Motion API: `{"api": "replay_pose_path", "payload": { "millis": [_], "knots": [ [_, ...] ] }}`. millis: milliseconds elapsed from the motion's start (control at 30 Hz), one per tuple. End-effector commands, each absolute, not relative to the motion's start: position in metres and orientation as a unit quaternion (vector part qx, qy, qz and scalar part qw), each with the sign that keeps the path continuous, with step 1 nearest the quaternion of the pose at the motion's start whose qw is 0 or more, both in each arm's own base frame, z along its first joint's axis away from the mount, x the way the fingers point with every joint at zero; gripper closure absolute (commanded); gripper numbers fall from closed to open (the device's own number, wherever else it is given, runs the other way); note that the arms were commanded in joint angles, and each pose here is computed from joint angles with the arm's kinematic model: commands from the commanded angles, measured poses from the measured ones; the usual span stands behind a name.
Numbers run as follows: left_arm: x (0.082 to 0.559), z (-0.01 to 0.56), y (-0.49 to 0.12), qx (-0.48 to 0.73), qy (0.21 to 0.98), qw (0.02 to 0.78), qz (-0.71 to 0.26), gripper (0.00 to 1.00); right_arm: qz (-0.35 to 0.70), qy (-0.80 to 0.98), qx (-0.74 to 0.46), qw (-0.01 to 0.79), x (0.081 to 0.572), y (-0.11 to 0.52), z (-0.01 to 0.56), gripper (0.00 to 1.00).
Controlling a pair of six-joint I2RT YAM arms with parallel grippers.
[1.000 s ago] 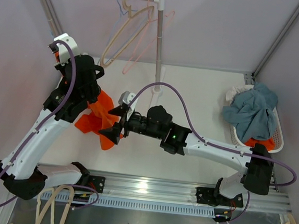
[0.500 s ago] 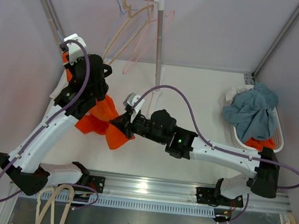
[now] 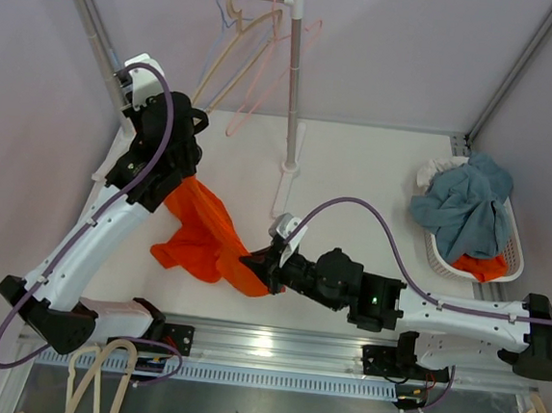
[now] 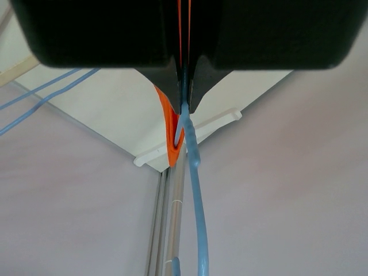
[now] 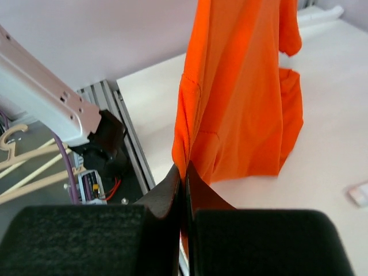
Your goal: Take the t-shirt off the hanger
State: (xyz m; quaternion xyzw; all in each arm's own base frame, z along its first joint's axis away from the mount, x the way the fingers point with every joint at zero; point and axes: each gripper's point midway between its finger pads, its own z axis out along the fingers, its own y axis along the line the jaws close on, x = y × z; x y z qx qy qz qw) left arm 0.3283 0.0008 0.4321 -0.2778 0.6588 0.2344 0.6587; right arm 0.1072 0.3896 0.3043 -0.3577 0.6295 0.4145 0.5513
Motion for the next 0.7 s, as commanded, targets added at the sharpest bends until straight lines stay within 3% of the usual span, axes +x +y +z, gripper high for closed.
{"api": "replay_pose_path", "payload": {
  "millis": [0,433,667],
  "knots": [
    [0.323,0.471,0.014,-0.317,0.620,0.687,0.207,0.99,0.425,0.656,-0.364,0.507,0.076,0.375,0.274,1.00],
    [0.317,0.499,0.020,-0.304,0.606,0.702,0.220,0.99,0.401,0.675,-0.348,0.512,0.081,0.352,0.258,1.00],
    [0.295,0.495,-0.013,-0.281,0.665,0.687,0.086,0.99,0.376,0.682,-0.334,0.530,0.116,0.395,0.258,1.00]
  ]
}}
